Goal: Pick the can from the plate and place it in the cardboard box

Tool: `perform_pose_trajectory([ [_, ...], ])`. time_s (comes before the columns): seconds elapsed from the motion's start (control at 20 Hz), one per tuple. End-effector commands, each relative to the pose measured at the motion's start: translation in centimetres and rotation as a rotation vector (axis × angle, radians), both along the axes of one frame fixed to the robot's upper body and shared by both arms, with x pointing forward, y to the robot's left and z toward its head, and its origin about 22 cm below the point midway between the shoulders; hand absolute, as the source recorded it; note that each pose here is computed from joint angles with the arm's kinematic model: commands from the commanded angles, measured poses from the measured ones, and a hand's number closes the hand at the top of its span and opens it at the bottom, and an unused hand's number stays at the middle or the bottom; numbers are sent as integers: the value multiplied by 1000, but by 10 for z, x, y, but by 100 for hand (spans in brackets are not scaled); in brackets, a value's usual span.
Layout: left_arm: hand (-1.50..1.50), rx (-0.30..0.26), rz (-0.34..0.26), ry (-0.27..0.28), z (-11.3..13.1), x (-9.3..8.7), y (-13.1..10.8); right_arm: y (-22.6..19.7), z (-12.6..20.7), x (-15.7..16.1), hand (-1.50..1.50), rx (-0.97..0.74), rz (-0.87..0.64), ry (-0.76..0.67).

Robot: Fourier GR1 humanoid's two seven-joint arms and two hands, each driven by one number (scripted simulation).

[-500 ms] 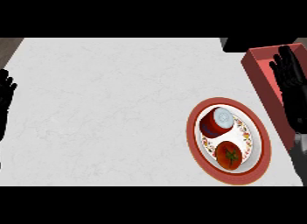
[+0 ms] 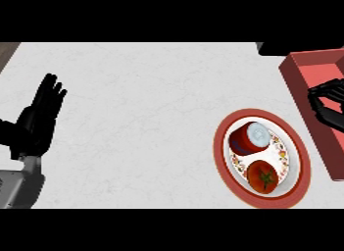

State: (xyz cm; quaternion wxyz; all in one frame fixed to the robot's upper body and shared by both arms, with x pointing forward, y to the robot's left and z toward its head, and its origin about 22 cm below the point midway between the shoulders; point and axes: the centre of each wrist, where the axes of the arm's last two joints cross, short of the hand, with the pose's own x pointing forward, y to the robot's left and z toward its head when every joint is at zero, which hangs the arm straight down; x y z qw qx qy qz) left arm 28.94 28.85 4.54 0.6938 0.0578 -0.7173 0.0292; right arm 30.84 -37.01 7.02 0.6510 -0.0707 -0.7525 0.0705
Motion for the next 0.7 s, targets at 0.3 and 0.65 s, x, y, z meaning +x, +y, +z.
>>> perform_pose_trajectory([
  [0.3, 0, -80, -45, 43, 0, -12, -29, -71, 14, 16, -150, -222, 257, -176],
  [0.65, 0, -68, -59, 53, 6, -18, -38, -64, 68, 31, -150, -581, 577, 93],
])
